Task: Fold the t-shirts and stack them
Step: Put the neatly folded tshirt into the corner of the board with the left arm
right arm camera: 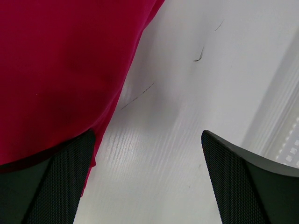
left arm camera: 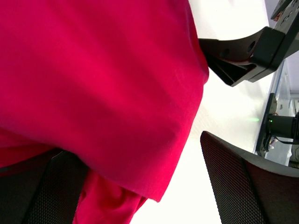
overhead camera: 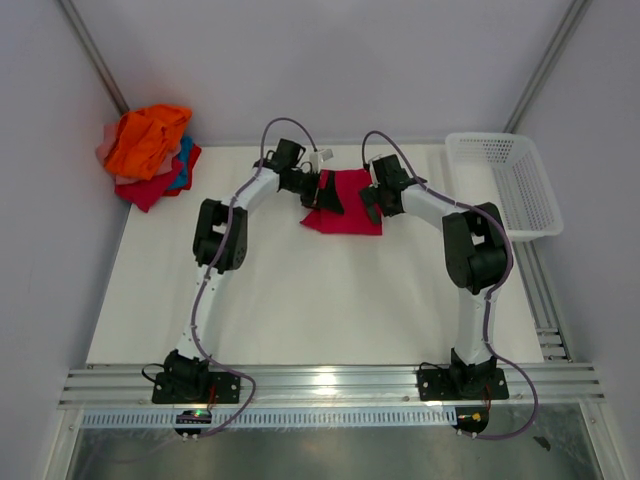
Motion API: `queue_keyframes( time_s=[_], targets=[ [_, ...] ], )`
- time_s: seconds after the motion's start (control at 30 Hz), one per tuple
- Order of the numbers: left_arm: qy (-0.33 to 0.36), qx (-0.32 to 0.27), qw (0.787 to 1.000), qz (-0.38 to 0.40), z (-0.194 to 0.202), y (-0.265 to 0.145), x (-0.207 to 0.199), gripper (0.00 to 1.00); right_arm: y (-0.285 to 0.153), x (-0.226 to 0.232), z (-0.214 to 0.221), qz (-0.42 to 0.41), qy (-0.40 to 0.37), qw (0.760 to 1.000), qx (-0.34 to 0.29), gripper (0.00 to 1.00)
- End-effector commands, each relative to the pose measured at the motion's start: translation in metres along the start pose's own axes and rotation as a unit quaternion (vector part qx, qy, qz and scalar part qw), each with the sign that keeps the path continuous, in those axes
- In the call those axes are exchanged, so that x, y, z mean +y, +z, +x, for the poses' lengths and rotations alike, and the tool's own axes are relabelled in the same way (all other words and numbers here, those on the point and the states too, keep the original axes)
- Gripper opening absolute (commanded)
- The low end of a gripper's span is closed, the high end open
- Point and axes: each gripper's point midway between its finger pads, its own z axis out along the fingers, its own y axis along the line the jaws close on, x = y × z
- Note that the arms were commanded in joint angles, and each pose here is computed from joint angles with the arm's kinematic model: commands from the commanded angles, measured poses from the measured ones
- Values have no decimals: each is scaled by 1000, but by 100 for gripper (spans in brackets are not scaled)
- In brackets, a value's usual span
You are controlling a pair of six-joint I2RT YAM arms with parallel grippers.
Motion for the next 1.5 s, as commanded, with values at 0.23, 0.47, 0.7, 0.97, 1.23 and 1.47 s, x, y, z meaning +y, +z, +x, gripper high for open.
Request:
queue_keyframes(
  time_s=[0.23, 0.47, 0.7, 0.97, 1.23, 1.47],
  targets=[
    [-34, 27, 998, 49, 25, 32, -16, 93, -3, 5, -18, 0, 3, 1000, -19, 99],
    [-40, 24, 998, 37, 24, 32, -12, 16, -3, 5, -18, 2, 2, 1000, -18, 99],
    [-30, 30, 999, -4, 25, 25, -6, 0, -11, -7, -23, 23, 0, 999, -23, 99],
    [41, 22, 990, -137, 0, -25, 10, 0, -35, -26, -41, 56, -5, 997, -55, 99],
    [50, 1, 967, -251, -28, -104, 49, 0, -50, -32, -46, 59, -2, 996, -69, 99],
    [85, 36, 934, -345, -21, -154, 79, 0, -65, -36, -50, 58, 1, 995, -84, 99]
  ],
)
